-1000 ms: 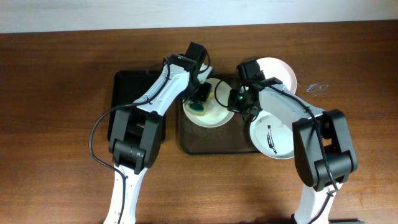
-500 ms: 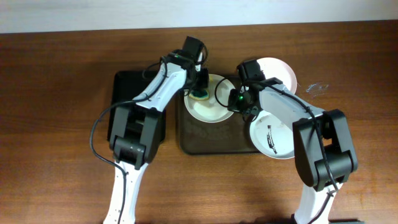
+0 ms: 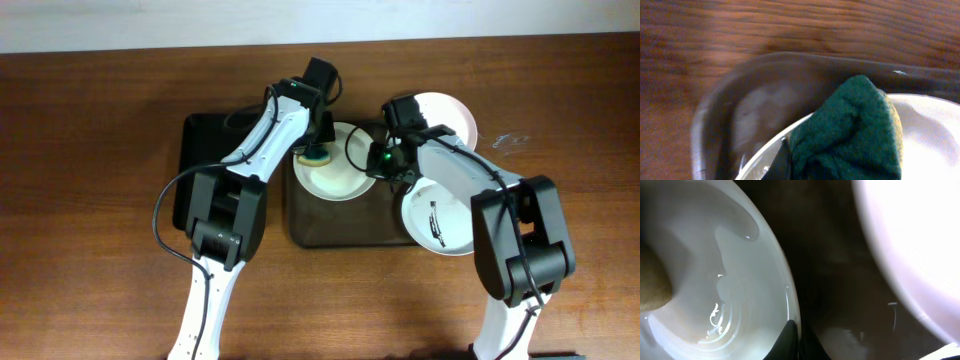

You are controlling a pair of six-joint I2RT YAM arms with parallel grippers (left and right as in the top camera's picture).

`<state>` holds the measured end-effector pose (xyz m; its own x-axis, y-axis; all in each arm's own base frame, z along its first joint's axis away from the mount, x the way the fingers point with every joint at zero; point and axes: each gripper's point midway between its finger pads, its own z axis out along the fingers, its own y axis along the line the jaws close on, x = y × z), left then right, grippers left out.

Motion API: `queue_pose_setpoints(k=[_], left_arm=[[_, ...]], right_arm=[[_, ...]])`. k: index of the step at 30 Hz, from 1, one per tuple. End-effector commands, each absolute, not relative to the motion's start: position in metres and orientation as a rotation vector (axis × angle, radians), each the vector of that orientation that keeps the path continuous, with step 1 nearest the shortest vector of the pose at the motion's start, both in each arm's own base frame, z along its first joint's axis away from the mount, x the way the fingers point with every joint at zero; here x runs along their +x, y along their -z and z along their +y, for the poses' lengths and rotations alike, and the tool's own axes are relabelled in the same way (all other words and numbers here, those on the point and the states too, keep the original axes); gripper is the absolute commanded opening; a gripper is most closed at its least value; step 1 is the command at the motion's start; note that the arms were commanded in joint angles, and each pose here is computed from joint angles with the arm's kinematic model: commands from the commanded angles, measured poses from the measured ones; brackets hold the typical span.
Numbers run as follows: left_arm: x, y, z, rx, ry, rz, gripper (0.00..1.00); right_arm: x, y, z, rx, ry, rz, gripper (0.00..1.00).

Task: Clean dirty plates on tray and stack at the side

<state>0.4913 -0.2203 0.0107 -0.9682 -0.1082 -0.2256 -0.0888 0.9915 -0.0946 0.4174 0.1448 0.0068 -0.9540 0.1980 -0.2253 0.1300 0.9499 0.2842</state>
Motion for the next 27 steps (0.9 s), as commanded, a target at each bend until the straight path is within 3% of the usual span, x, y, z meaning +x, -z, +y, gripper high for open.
queue_pose_setpoints(k=[1, 3, 6, 9, 10, 11, 13, 16, 24, 26, 27], left_arm=[[0.489, 0.002, -0.149, -0.517, -0.263, 2.832, 0.00], [0.458, 0.010, -0.183, -0.339, -0.098, 3.033, 0.00], [0.412, 0.005, -0.255, 0.312, 0.416, 3.194, 0.00], [0.383, -0.005, -0.268, 0.643, 0.642, 3.200, 0.00], [0.387, -0.003, -0.263, 0.627, 0.595, 3.200, 0.00], [0.398, 0.003, -0.251, 0.436, 0.450, 3.231, 0.00], [0.426, 0.011, -0.195, -0.495, -0.091, 3.126, 0.00], [0.426, 0.009, -0.177, -1.051, -0.248, 2.908, 0.00], [0.380, -0.004, -0.170, -1.226, -0.589, 2.773, 0.00], [0.370, -0.006, -0.171, -1.171, -0.616, 2.852, 0.00], [0.367, -0.003, -0.178, -0.992, -0.571, 2.994, 0.00]], right_arm=[[0.392, 0.023, 0.127, 0.251, -0.260, 2.953, 0.04], [0.392, 0.023, 0.126, 0.251, -0.259, 2.953, 0.04], [0.393, 0.023, 0.127, 0.250, -0.261, 2.952, 0.04], [0.393, 0.023, 0.127, 0.250, -0.261, 2.953, 0.04], [0.392, 0.023, 0.127, 0.250, -0.266, 2.953, 0.04], [0.392, 0.023, 0.128, 0.249, -0.270, 2.955, 0.04], [0.393, 0.022, 0.128, 0.249, -0.271, 2.953, 0.04], [0.393, 0.022, 0.128, 0.249, -0.271, 2.953, 0.04], [0.393, 0.022, 0.128, 0.249, -0.271, 2.953, 0.04], [0.393, 0.022, 0.128, 0.249, -0.271, 2.953, 0.04], [0.393, 0.022, 0.128, 0.249, -0.271, 2.952, 0.04]])
